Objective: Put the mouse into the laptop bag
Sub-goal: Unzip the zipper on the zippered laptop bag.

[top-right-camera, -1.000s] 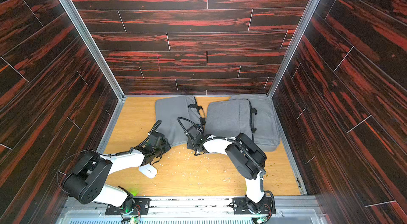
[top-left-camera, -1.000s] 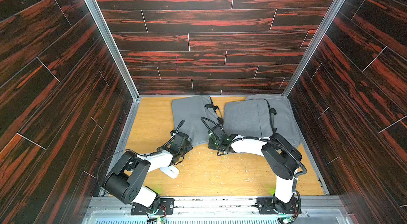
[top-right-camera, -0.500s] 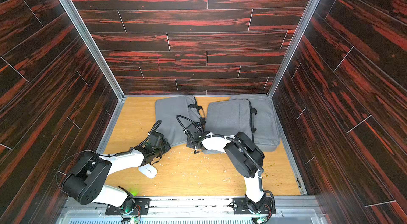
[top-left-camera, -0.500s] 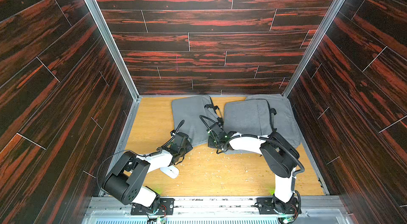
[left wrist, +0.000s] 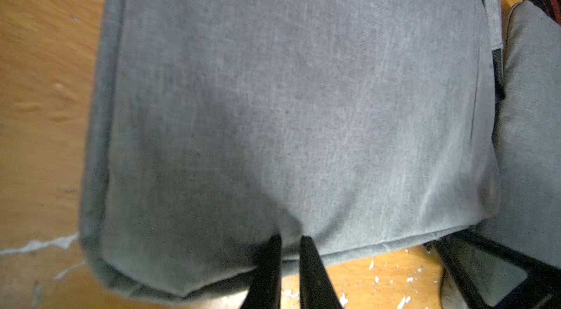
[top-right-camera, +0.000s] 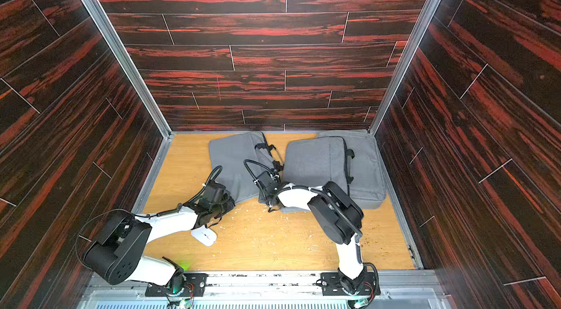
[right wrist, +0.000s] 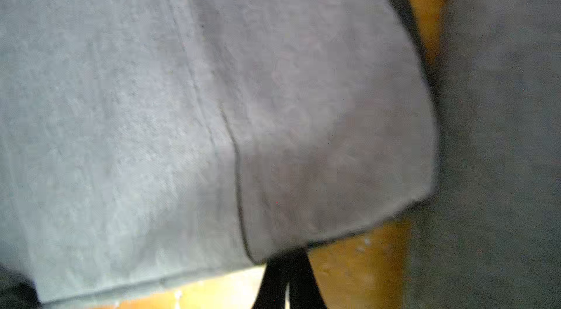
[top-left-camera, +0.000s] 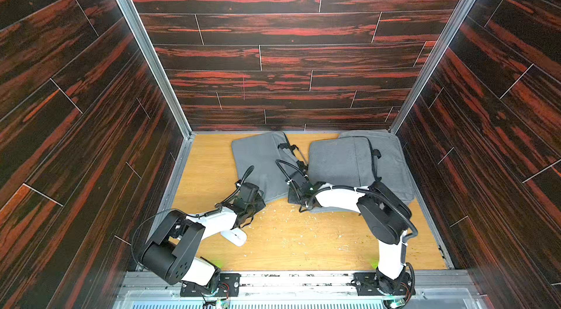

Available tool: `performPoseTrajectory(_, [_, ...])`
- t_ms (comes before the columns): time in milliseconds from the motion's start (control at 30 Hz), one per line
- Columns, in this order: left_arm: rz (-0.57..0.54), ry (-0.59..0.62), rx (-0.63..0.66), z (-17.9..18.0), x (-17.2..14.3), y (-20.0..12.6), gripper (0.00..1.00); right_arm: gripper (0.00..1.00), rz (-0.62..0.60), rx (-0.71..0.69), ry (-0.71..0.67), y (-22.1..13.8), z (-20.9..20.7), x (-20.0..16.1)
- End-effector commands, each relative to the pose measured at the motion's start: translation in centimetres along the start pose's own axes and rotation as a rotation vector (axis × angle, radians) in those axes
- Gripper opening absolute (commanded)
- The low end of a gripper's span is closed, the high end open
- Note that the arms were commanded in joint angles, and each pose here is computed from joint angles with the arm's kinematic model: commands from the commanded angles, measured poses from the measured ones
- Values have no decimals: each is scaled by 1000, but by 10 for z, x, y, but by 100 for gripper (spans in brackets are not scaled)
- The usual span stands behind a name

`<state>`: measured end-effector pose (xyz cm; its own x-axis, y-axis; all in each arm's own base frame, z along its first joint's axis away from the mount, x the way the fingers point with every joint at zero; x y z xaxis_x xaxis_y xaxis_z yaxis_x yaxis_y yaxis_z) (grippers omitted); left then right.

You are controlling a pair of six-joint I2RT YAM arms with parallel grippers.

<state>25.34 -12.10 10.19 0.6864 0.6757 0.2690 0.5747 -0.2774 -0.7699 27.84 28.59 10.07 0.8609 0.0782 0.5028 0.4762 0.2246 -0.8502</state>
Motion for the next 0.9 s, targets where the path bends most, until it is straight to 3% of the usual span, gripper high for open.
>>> performPoseTrajectory(0, [106, -41, 288, 63, -14, -4, 18, 0, 106, -34, -39, 3, -23, -28])
performPoseTrajectory(233, [-2, -123, 354, 83, 17, -30, 18, 0, 126, 129, -108, 3, -18, -43])
performPoseTrajectory(433, [-115, -127, 379, 78, 47, -56, 21, 0, 144, 327, -198, -6, 20, -58])
performPoseTrajectory(567, [-77, -74, 279, 52, 57, -64, 25, 0, 175, 499, -211, -10, 49, -65])
performPoseTrajectory(700, [-12, -75, 200, 40, 54, -67, 30, 0, 190, 570, -206, -11, 66, -65])
performPoseTrajectory(767, [1, -68, 197, 40, 47, -69, 37, 0, 183, 583, -203, -12, 69, -62])
performPoseTrajectory(833, [17, -58, 190, 43, 36, -72, 58, 0, 172, 585, -208, -13, 71, -59])
performPoseTrajectory(867, [24, -59, 192, 45, 31, -73, 63, 0, 169, 583, -215, -13, 73, -57])
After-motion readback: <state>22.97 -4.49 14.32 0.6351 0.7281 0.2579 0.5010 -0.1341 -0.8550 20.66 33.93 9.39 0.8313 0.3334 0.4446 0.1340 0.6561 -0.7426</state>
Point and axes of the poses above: each gripper's point midway between its finger pads, its own y axis out along the fingers, its own z axis along the line the jaws close on, x = y × z, the point moved 10 cm from there along -y, back along the fingers, and after that the axes turned 10 degrees about -y, right-handed, at the moved point
